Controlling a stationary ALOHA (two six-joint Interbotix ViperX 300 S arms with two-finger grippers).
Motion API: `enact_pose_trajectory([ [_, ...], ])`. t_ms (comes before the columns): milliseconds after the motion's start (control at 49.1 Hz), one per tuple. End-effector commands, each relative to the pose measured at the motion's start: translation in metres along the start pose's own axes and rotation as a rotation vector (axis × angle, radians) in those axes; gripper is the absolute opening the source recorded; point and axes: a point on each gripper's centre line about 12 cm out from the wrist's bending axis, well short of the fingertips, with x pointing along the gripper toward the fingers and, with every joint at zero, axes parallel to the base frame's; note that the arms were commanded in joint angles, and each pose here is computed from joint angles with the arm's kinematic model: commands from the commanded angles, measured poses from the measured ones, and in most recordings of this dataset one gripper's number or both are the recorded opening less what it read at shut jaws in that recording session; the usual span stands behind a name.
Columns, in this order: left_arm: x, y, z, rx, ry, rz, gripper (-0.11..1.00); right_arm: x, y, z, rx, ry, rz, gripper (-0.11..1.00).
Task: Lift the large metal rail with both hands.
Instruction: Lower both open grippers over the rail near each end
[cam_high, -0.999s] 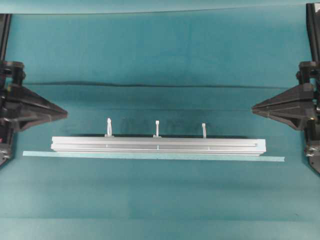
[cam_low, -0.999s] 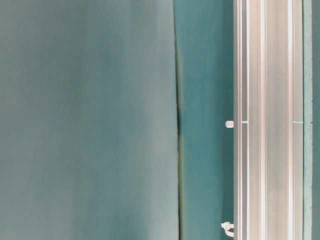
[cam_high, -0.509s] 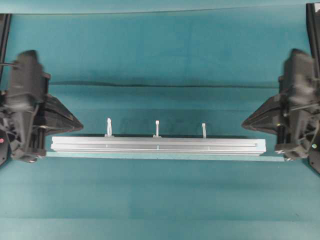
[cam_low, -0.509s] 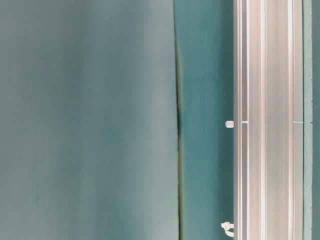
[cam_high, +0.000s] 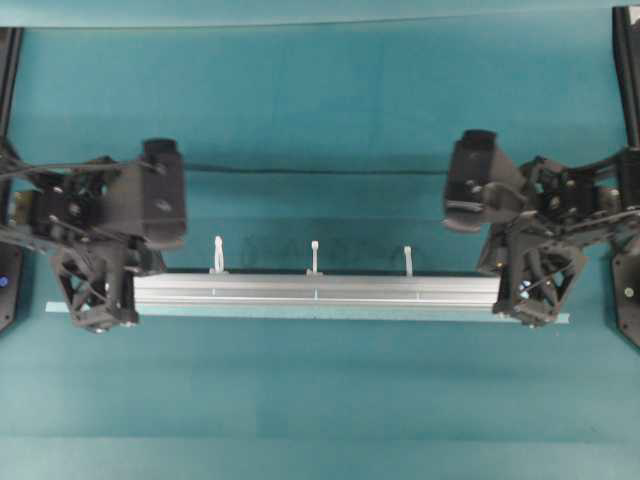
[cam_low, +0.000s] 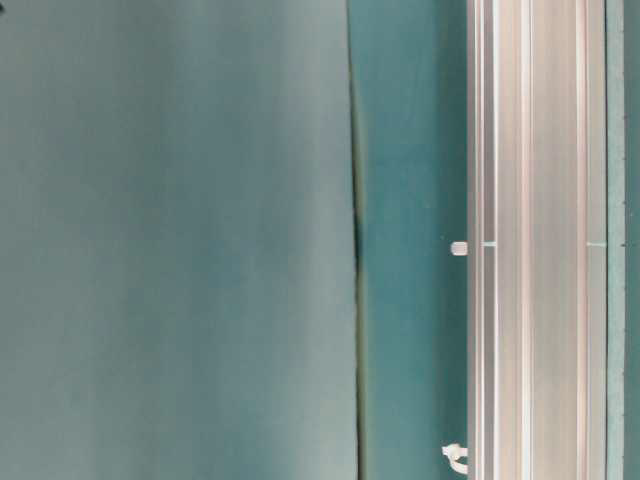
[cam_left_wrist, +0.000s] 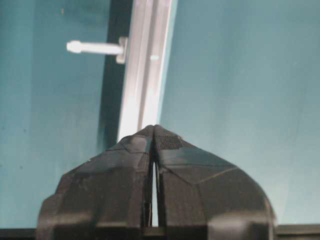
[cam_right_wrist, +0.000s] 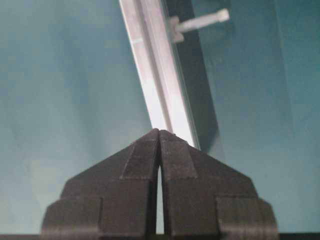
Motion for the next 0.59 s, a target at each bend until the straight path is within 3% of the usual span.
enact_pose_trajectory([
  [0,-0.003,-0.002,0.007,0.012,-0.012,-0.001,-0.02,0.003,0.001,0.003,-0.010,0.030,-0.008,0.00],
  [367,-0.001,-0.004,0.005,0.052,-0.006,-0.004,-0.02,0.010,0.003,0.006,-0.055,0.039,-0.006,0.02],
  [469,0.001,-0.004,0.004,0.064,0.000,-0.002,0.00,0.013,0.004,0.008,-0.059,0.027,-0.002,0.10],
  [571,0.004,-0.004,0.004,0.064,0.002,-0.004,0.11,0.016,0.005,0.010,-0.062,0.010,0.001,0.31],
])
